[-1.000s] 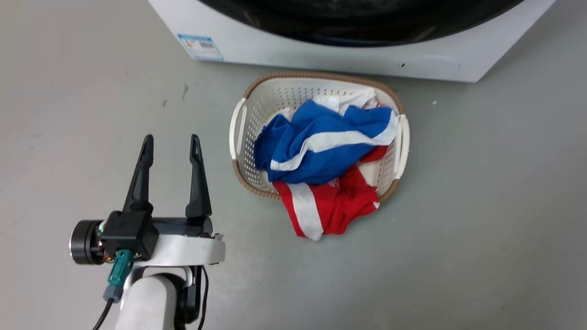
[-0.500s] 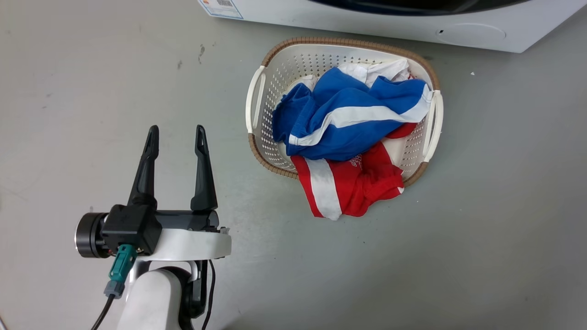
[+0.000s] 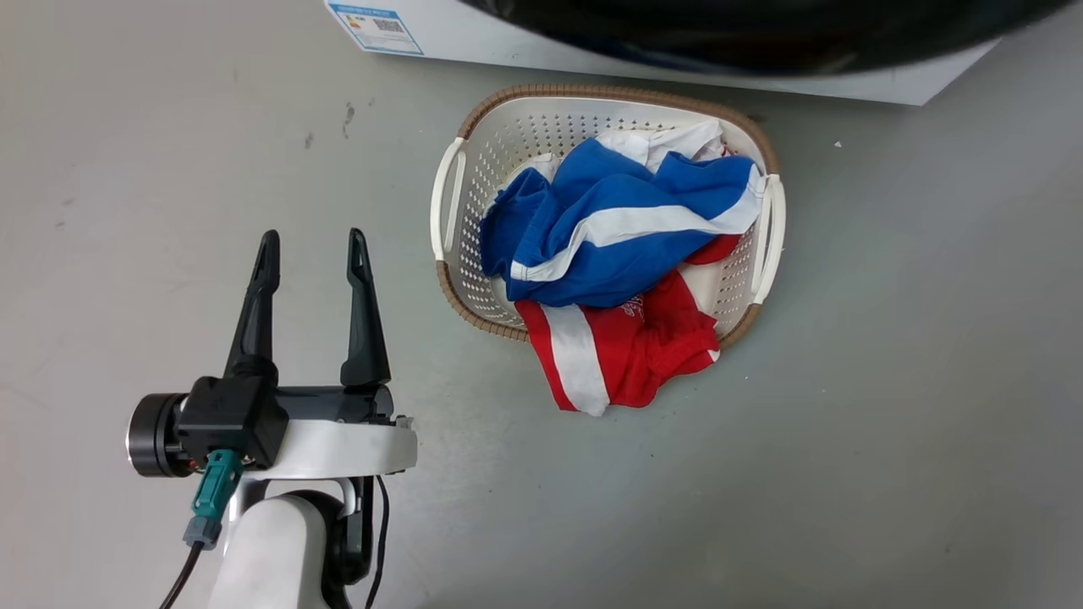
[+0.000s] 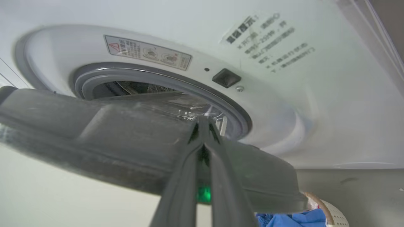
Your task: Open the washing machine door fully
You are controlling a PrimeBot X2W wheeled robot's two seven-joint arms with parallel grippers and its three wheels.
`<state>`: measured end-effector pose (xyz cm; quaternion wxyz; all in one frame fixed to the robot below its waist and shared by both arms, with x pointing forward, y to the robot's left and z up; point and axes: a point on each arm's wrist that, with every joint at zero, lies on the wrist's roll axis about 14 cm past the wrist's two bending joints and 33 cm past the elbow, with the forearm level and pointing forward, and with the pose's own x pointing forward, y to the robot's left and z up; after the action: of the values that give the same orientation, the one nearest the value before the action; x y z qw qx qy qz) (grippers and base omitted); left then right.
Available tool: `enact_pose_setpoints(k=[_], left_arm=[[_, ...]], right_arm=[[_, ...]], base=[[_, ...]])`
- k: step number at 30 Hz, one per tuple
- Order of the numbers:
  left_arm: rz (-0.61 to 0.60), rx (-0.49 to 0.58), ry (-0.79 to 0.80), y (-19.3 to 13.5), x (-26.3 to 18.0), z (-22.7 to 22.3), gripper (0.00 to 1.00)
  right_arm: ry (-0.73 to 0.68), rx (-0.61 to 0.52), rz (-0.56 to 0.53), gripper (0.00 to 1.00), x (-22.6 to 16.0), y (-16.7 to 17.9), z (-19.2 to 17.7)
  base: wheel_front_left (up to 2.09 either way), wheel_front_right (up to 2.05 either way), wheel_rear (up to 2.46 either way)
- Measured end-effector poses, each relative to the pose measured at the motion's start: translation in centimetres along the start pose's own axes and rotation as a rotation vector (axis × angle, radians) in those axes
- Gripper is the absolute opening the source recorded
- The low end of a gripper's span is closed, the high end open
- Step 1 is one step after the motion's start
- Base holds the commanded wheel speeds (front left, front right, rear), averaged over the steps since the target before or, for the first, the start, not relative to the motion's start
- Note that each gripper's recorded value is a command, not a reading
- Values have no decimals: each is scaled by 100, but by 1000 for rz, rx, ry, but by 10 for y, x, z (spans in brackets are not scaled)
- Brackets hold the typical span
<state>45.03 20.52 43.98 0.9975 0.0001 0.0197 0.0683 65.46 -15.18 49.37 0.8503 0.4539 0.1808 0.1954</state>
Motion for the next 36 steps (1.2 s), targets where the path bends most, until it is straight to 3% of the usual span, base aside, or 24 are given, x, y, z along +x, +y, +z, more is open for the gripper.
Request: enact_pose_setpoints(k=[17,36], left_arm=[[-28,-5,-41,-7,-8,18,100],[-46,1,-96,-9,-26,44,100]], right_arm=[[128,13,104,0,-66,39,-67],[272,79,255,0,-128,106,-163]], base=[[0,0,0],[0,0,0]])
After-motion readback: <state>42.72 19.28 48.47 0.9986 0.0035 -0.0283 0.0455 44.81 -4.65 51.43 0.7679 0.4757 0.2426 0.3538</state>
